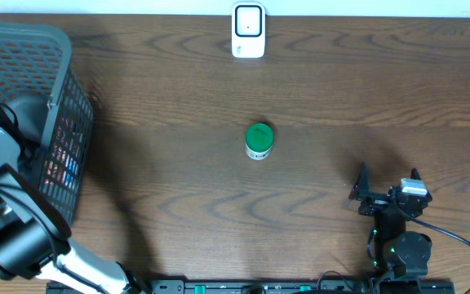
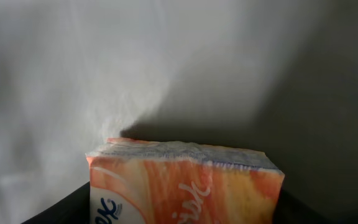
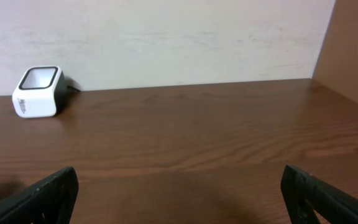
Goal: Scan the item barcode
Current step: 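Grasp the small orange-white box with the left gripper, then carry the orange box out and place it left of the jar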
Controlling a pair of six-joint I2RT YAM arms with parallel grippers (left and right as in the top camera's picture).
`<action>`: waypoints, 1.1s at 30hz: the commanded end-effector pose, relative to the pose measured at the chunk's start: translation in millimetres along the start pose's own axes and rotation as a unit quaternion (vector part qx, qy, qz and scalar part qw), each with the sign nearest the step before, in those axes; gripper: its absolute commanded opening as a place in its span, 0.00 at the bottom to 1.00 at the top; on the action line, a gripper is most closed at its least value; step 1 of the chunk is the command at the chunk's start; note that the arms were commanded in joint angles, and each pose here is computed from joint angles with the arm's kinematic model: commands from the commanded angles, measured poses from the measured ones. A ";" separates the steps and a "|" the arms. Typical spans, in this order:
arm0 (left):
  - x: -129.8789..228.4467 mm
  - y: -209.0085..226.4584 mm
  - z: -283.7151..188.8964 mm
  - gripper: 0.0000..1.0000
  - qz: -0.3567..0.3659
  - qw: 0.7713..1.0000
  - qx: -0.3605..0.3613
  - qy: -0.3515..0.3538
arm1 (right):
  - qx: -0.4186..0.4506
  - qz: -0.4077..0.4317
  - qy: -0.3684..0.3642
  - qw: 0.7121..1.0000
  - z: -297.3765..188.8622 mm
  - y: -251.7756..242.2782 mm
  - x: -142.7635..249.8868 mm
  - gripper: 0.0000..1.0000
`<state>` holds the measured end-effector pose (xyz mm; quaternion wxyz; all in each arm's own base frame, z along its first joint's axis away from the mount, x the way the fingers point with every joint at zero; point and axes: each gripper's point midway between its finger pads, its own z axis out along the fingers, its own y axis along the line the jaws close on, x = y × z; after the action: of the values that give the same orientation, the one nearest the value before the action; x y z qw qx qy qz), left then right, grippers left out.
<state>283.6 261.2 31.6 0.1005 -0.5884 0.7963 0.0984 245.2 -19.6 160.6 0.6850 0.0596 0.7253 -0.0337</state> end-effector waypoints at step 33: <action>210.9 -94.9 -284.9 0.68 0.301 0.873 0.384 0.001 | 0.002 0.006 0.000 1.000 -0.1 -1.2 0.4 0.99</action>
<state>295.8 -24.5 276.3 0.3205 -0.2556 0.8812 -0.2353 245.2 -19.7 160.7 0.6852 0.0604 0.7251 -0.0332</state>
